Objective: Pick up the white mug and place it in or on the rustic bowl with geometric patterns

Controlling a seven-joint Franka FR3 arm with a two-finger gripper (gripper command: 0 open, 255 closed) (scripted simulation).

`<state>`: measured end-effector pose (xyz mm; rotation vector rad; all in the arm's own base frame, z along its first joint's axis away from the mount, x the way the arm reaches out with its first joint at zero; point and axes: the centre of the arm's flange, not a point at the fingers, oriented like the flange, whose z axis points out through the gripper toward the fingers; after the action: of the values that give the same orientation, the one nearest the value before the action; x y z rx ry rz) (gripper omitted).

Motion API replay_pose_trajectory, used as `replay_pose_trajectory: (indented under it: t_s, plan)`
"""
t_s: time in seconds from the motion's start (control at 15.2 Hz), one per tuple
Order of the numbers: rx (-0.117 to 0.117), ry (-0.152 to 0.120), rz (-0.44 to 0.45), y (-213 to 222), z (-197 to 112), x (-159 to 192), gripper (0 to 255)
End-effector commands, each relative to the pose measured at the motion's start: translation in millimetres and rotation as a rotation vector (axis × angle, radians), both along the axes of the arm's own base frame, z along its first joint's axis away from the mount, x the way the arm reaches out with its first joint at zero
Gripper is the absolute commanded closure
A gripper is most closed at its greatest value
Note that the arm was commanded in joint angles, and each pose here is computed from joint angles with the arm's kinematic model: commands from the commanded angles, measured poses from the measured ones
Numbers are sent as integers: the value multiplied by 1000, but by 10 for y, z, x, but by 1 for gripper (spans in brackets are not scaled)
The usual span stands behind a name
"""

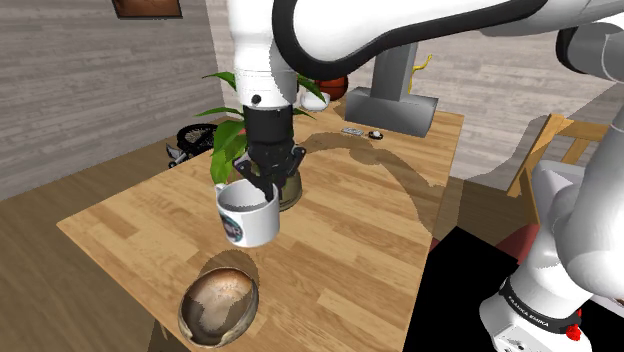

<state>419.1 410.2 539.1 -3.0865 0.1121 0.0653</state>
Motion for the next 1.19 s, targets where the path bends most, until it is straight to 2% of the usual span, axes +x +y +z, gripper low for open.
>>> replay_pose_trajectory:
  t_s: [0.0, 0.46, 1.12]
  plan:
    - [1, 0, -3, 260, 4, 64, 255]
    - [1, 0, -3, 1127, 54, 233, 255]
    - [1, 0, -3, 1127, -474, 233, 255]
